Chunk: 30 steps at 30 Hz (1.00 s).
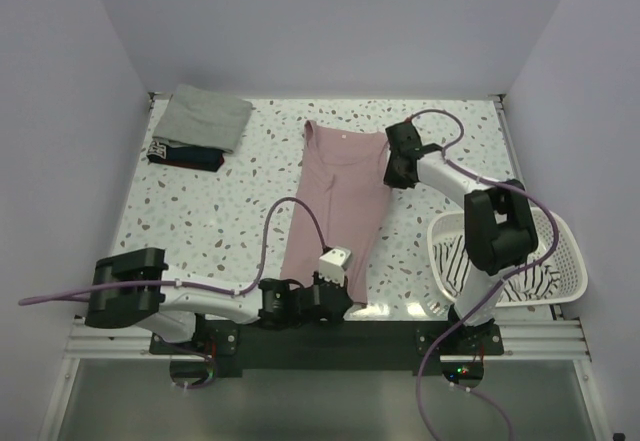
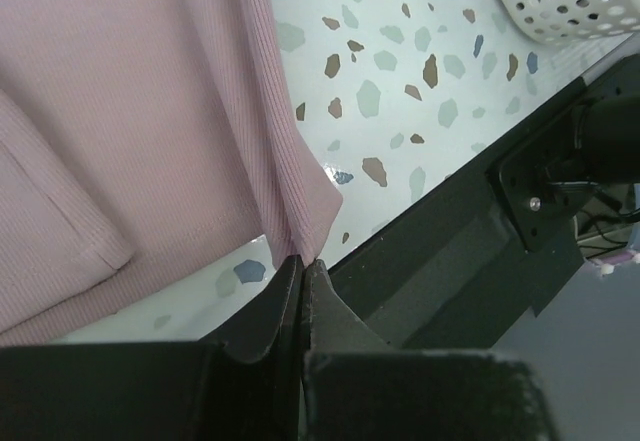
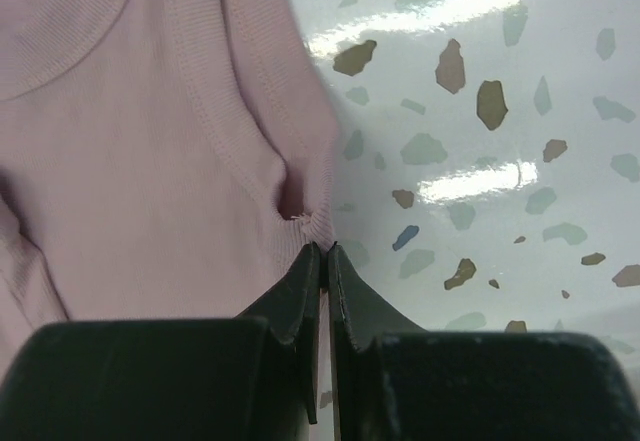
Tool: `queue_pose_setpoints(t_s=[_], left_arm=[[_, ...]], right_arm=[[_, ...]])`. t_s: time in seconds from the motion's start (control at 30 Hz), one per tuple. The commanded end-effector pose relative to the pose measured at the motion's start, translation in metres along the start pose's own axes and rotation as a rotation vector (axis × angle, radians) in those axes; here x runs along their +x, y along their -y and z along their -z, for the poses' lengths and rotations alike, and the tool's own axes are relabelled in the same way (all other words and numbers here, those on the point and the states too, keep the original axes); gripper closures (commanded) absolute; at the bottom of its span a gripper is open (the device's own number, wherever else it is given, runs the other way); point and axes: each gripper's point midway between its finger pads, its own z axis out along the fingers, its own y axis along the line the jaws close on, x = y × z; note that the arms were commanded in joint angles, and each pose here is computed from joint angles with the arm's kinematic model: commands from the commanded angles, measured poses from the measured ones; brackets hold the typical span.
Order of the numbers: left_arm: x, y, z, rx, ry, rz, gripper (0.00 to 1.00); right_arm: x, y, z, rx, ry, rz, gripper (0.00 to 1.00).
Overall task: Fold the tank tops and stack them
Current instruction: Fold the tank top
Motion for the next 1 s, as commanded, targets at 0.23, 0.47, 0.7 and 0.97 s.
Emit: queue_pose_setpoints(t_s=[0.23,0.47,0.7,0.97], left_arm=[[-0.007,-0.021,0.023,-0.046,0.056,0.156,1.00],[0.009,-0.059,0.032,-0.206,0.003,0.165,1.00],[0.017,-0.079,0.042,-0.295,-0.027,0.161,1.00],[0.022,-0.085,0.043,-0.323,-0.051,0.145,1.00]], right_arm=[[-0.028,-0.066,0.000,-0.085,0.057,-0.021,1.00],[-0.029,-0.108,-0.004,-0.108,0.082,0.007,1.00],[-0.023,-0.137,-0.010,-0.121,0.085,0.034,1.00],[-0.018,-0.154,-0.014,-0.125,0.086,0.059,1.00]])
